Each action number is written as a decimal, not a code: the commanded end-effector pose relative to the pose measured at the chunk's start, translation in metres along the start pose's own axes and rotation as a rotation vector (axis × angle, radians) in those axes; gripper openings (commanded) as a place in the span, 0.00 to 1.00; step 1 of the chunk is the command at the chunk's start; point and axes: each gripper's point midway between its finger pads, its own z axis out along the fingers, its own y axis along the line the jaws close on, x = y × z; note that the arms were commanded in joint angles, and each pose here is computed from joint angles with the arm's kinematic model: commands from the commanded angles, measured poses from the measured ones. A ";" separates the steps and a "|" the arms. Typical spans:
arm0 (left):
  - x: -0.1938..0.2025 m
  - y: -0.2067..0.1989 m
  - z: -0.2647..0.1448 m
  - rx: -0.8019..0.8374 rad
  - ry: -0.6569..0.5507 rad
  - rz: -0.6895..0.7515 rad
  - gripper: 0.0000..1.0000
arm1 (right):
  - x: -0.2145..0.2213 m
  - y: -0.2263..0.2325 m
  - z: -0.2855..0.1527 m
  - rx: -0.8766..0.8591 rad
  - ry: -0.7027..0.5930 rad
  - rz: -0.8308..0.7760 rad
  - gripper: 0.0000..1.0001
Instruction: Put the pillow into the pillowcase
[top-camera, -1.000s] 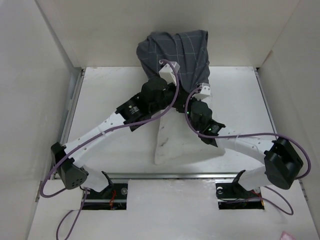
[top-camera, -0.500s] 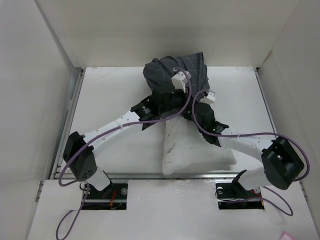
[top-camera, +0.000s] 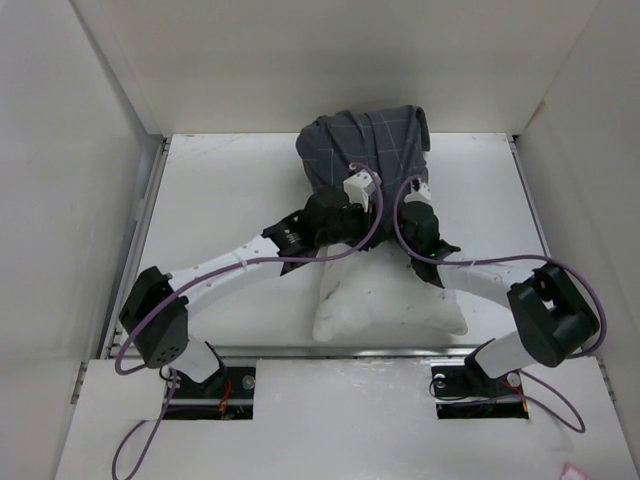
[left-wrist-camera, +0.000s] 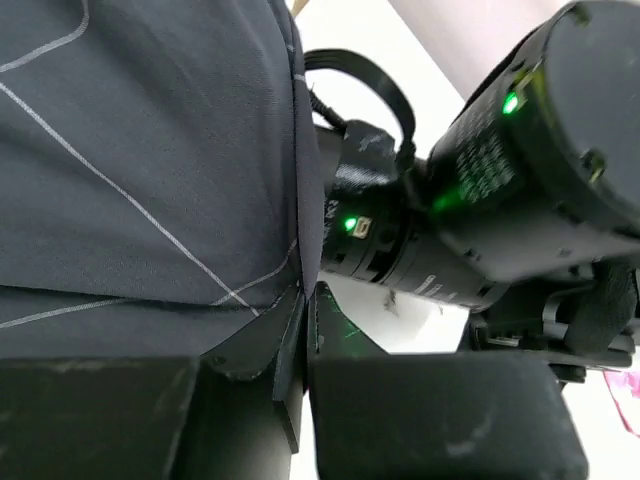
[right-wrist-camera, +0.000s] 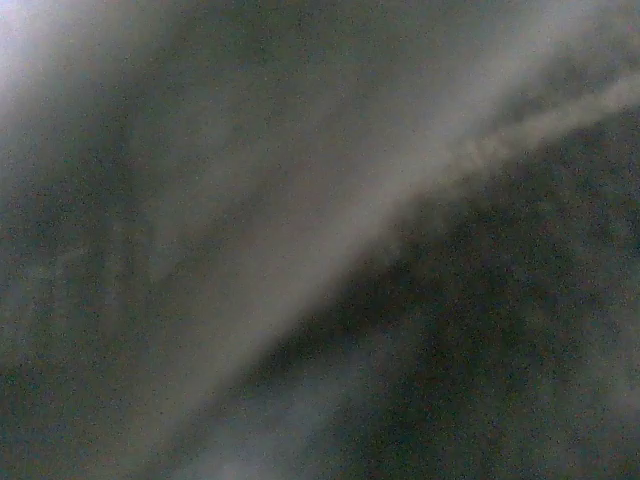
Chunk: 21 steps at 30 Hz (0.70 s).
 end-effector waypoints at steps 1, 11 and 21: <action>0.097 -0.014 -0.034 0.023 0.364 -0.090 0.00 | -0.077 0.066 -0.015 -0.252 -0.193 0.008 0.37; 0.043 0.028 -0.023 -0.098 0.241 -0.071 0.57 | -0.075 0.031 -0.080 0.114 0.029 -0.222 0.82; 0.018 0.045 -0.037 -0.179 0.177 -0.053 0.68 | -0.070 0.012 -0.113 0.245 0.171 -0.359 1.00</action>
